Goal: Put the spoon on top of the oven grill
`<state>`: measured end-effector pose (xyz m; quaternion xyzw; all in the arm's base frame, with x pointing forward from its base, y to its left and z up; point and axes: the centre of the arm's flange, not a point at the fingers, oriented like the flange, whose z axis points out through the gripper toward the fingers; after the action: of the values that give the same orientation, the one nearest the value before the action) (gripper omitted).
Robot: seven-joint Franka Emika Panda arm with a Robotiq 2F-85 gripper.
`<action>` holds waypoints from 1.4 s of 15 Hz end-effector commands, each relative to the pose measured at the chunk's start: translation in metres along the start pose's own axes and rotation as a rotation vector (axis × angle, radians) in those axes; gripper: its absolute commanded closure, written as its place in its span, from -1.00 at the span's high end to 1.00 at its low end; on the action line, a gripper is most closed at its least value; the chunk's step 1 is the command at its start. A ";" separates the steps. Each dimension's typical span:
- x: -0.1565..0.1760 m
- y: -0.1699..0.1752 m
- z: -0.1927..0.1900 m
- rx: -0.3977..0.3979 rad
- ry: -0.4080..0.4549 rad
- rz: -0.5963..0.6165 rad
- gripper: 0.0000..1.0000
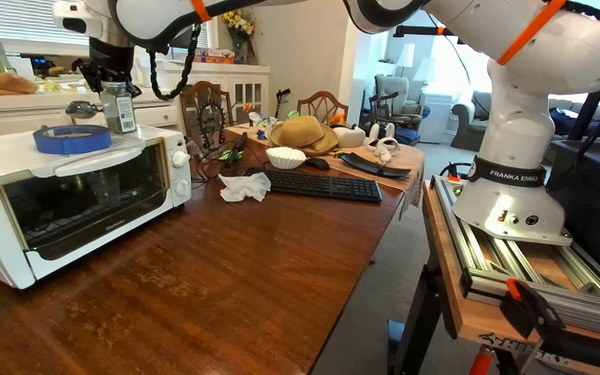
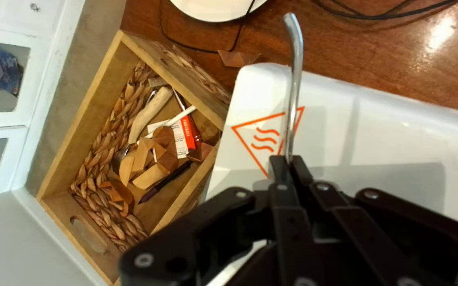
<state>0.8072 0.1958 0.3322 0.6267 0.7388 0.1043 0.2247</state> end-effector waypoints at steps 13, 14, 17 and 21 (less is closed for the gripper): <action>0.043 0.017 0.010 0.040 0.032 -0.067 -0.98; 0.043 0.018 0.010 0.043 0.034 -0.067 -0.98; 0.044 0.017 0.010 0.048 0.034 -0.064 -0.29; 0.045 0.017 0.009 0.054 0.037 -0.060 0.34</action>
<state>0.7993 0.2316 0.3228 0.6106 0.7593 0.0937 0.2046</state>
